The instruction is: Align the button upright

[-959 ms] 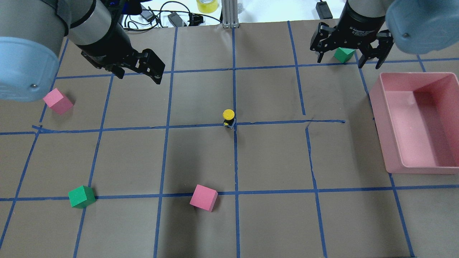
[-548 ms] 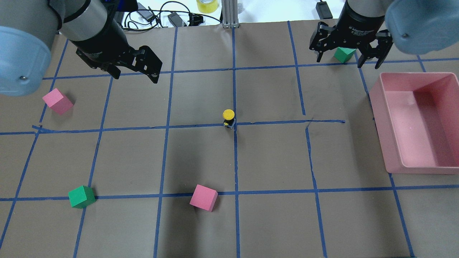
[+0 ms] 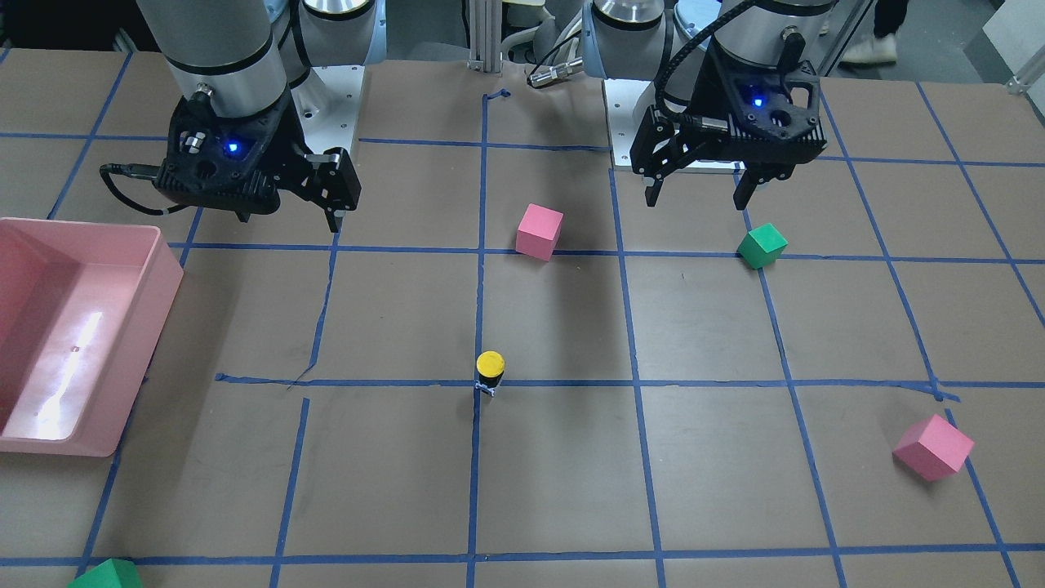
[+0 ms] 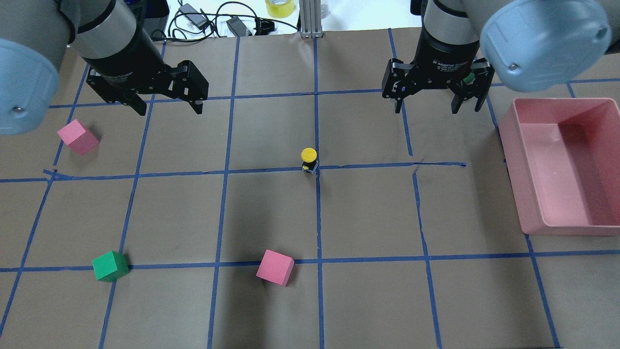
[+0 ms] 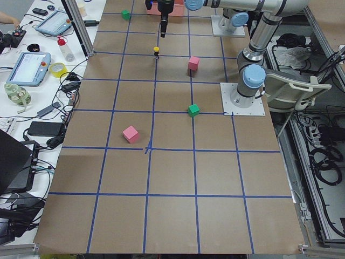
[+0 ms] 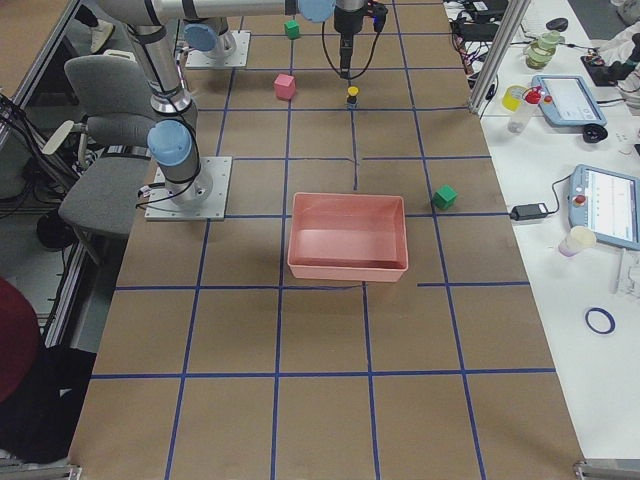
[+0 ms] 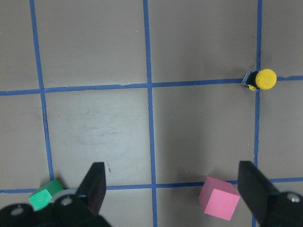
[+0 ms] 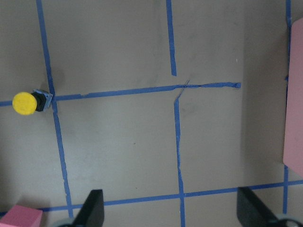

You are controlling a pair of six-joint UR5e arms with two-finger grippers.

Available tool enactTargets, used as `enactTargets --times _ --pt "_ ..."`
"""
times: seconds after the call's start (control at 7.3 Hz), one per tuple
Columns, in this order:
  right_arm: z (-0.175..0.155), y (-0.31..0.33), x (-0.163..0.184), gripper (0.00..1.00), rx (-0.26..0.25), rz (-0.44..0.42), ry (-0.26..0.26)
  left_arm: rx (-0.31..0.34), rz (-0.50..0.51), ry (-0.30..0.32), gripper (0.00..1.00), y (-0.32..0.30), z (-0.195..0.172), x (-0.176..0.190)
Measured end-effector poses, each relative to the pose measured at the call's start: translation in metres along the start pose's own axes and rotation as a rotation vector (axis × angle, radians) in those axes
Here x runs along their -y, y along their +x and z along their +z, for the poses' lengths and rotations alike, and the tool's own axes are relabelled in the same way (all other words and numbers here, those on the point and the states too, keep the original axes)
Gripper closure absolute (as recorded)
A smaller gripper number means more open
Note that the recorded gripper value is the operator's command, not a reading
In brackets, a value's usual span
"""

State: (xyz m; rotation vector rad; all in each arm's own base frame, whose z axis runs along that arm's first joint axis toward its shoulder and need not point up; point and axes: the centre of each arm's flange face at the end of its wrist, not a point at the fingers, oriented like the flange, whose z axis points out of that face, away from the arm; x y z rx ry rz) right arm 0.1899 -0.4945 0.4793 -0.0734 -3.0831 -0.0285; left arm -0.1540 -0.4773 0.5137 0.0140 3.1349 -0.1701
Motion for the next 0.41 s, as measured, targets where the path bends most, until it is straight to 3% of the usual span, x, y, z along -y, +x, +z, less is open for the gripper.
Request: enactTargets --times 0.41 --pt "-0.0029 0.0047 -0.0108 0.00 -0.005 -0.090 -0.053 0.003 -0.005 0.001 0.00 -0.0003 0.0000 0.0001"
